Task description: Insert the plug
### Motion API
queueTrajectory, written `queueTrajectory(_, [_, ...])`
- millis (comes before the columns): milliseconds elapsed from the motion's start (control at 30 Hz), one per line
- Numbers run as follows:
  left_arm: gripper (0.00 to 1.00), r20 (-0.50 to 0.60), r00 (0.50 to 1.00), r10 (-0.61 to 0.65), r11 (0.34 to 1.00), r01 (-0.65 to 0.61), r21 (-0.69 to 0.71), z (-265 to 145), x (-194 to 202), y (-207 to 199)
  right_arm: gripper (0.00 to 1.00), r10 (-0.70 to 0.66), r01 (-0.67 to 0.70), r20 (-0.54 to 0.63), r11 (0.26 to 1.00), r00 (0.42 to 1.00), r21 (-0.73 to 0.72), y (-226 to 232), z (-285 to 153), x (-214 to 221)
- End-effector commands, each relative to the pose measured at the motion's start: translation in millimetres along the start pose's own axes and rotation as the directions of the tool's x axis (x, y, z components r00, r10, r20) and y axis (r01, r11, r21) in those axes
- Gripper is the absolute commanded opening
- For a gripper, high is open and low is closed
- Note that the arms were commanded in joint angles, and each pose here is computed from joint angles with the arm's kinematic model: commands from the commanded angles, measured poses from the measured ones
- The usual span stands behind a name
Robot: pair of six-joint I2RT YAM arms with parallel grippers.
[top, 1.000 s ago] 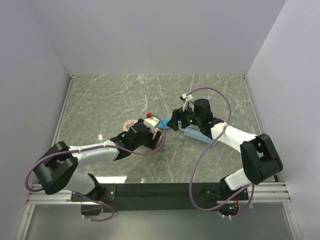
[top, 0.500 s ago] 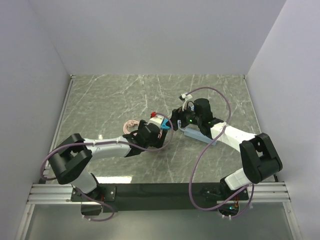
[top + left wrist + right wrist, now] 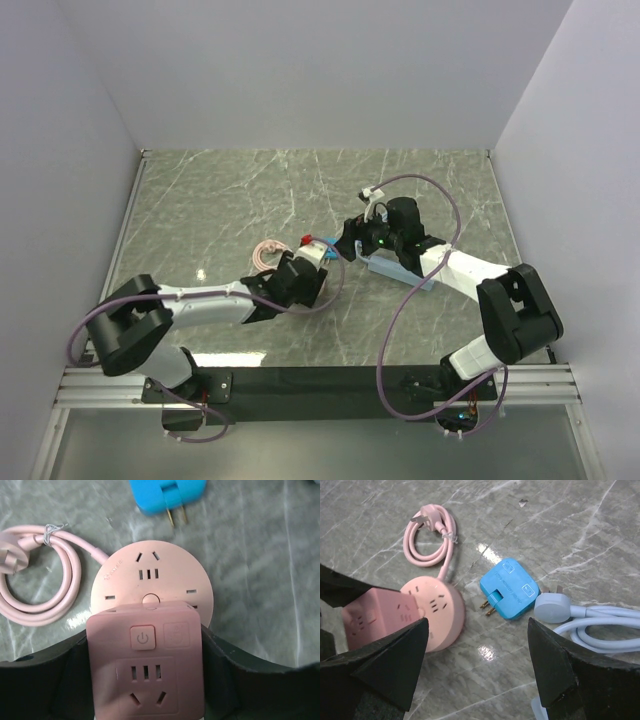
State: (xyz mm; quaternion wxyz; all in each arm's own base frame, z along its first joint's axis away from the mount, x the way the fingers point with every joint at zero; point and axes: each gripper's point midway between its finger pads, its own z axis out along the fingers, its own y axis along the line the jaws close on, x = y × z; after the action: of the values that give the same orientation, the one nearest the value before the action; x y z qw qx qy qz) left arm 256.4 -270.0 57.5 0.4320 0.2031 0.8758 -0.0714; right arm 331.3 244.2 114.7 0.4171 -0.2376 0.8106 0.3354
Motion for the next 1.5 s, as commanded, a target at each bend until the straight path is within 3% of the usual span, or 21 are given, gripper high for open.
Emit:
queueTrajectory(0, [0.34, 0.113, 0.99, 0.081, 0.982, -0.099, 0.162, -19, -23, -20, 0.86, -0.034, 0.034, 0.047, 0.999, 0.998, 0.005, 1, 3, -20])
queueTrajectory(67, [0.16, 0.172, 0.979, 0.113, 0.964, -0.15, 0.218, -29, -34, -26, 0.86, -0.032, 0.032, 0.043, 0.999, 0.999, 0.004, 1, 3, -19])
queueTrajectory(100, [0.12, 0.197, 0.973, 0.124, 0.958, -0.169, 0.233, -33, -39, -27, 0.85, -0.031, 0.031, 0.035, 1.0, 0.999, -0.003, 2, 4, -15])
queueTrajectory(233, [0.07, 0.227, 0.953, 0.198, 0.926, -0.258, 0.276, -37, -43, -30, 0.85, -0.03, 0.031, 0.024, 0.999, 0.999, -0.038, 8, 5, -13])
queueTrajectory(400, [0.07, 0.196, 0.958, 0.209, 0.936, -0.254, 0.245, -28, -40, -15, 0.84, -0.025, 0.024, -0.035, 0.999, 0.999, -0.032, 10, 15, -6])
queueTrajectory(600, [0.17, 0.108, 0.977, 0.182, 0.972, -0.195, 0.133, -17, -30, 6, 0.84, 0.043, -0.04, -0.091, 0.999, 0.995, 0.027, 10, 29, -4])
queueTrajectory(800, [0.29, 0.045, 0.979, 0.2, 0.97, -0.204, 0.131, -12, -20, 6, 0.85, 0.117, -0.098, -0.137, 0.986, 0.984, 0.134, 30, 43, 4])
queueTrajectory(867, [0.45, 0.049, 0.981, 0.185, 0.974, -0.19, 0.12, -12, -23, 7, 0.85, 0.161, -0.14, -0.151, 0.98, 0.975, 0.145, 35, 50, 12])
queueTrajectory(900, [0.62, 0.061, 0.983, 0.174, 0.976, -0.18, 0.123, -15, -27, 7, 0.86, 0.183, -0.153, -0.158, 0.971, 0.97, 0.183, 30, 50, 17])
queueTrajectory(933, [0.7, 0.07, 0.983, 0.167, 0.976, -0.175, 0.133, -18, -28, 6, 0.86, 0.198, -0.166, -0.157, 0.966, 0.967, 0.196, 28, 51, 19])
queueTrajectory(1033, [0.78, 0.159, 0.979, 0.131, 0.976, -0.155, 0.153, -30, -41, 6, 0.87, 0.254, -0.215, -0.145, 0.947, 0.956, 0.239, 24, 47, 28])
queueTrajectory(1133, [0.98, 0.248, 0.965, 0.085, 0.981, -0.125, 0.148, -45, -58, 11, 0.89, 0.289, -0.252, -0.103, 0.928, 0.952, 0.273, 21, 47, 23])
queueTrajectory(1300, [0.99, 0.366, 0.93, 0.012, 0.982, -0.079, 0.17, -71, -81, 17, 0.9, 0.319, -0.276, -0.096, 0.91, 0.943, 0.309, 16, 55, 15])
queueTrajectory(1467, [0.99, 0.411, 0.911, -0.037, 0.992, -0.016, 0.124, -82, -90, 32, 0.9, 0.364, -0.29, -0.106, 0.86, 0.925, 0.42, -2, 68, 17])
